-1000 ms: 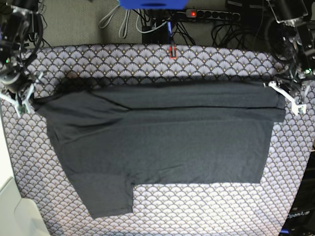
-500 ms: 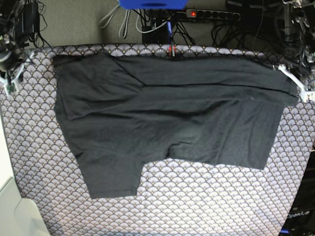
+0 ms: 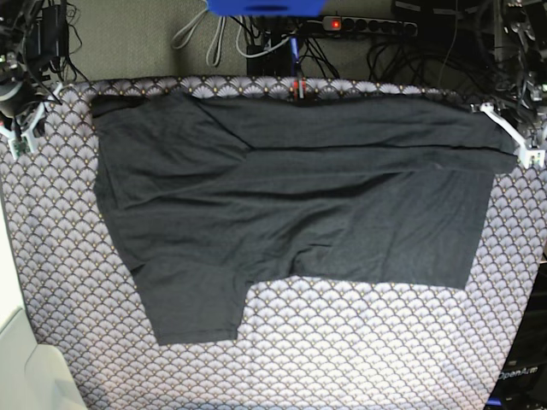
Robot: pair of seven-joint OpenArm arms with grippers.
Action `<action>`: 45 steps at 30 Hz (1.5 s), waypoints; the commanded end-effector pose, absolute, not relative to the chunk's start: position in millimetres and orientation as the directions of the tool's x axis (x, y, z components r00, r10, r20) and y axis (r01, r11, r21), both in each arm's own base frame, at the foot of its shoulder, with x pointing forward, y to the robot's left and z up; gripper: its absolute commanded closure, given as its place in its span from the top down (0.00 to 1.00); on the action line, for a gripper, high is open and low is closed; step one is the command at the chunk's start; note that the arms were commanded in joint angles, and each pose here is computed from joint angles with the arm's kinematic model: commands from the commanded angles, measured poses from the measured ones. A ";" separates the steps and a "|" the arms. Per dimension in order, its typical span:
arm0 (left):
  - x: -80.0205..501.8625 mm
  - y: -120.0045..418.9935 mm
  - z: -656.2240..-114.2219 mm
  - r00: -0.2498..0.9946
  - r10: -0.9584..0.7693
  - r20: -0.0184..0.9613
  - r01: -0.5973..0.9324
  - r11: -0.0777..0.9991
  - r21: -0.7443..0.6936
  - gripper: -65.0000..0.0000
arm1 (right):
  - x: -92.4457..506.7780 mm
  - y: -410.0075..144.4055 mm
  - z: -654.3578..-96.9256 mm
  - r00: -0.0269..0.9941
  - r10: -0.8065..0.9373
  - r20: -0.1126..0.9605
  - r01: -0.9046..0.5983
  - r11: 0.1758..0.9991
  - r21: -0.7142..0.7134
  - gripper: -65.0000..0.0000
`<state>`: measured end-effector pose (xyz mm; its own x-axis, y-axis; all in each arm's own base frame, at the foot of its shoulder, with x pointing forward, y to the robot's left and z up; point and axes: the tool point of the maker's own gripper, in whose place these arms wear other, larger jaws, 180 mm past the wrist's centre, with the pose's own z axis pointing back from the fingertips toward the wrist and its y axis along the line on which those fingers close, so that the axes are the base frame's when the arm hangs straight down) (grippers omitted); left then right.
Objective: Fold the T-shirt properly
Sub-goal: 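Pull the folded edge back toward the collar side with both grippers, then release the shirt edge and raise both grippers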
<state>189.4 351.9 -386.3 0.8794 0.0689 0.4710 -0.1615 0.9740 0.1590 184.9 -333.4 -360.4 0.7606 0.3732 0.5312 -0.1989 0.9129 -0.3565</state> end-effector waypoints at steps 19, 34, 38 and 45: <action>204.5 344.3 -377.9 0.846 0.082 0.527 -0.178 0.975 0.134 0.39 | 193.5 -337.0 -347.2 0.735 0.389 0.555 -0.190 0.904 -0.382 0.02; 228.5 329.5 -315.9 0.758 -0.017 0.653 -0.141 0.972 0.189 0.44 | 232.5 -339.4 -299.5 0.693 0.428 0.580 -0.140 0.869 -0.474 0.02; 235.2 339.4 -304.3 0.723 0.019 0.691 -0.195 0.964 0.178 0.44 | 249.4 -339.9 -285.7 0.659 0.431 0.617 -0.115 0.868 -0.484 0.02; 245.0 363.5 -276.3 0.604 0.126 0.787 -0.346 0.931 0.117 0.50 | 284.2 -350.4 -252.5 0.593 0.450 0.668 -0.067 0.854 -0.516 0.02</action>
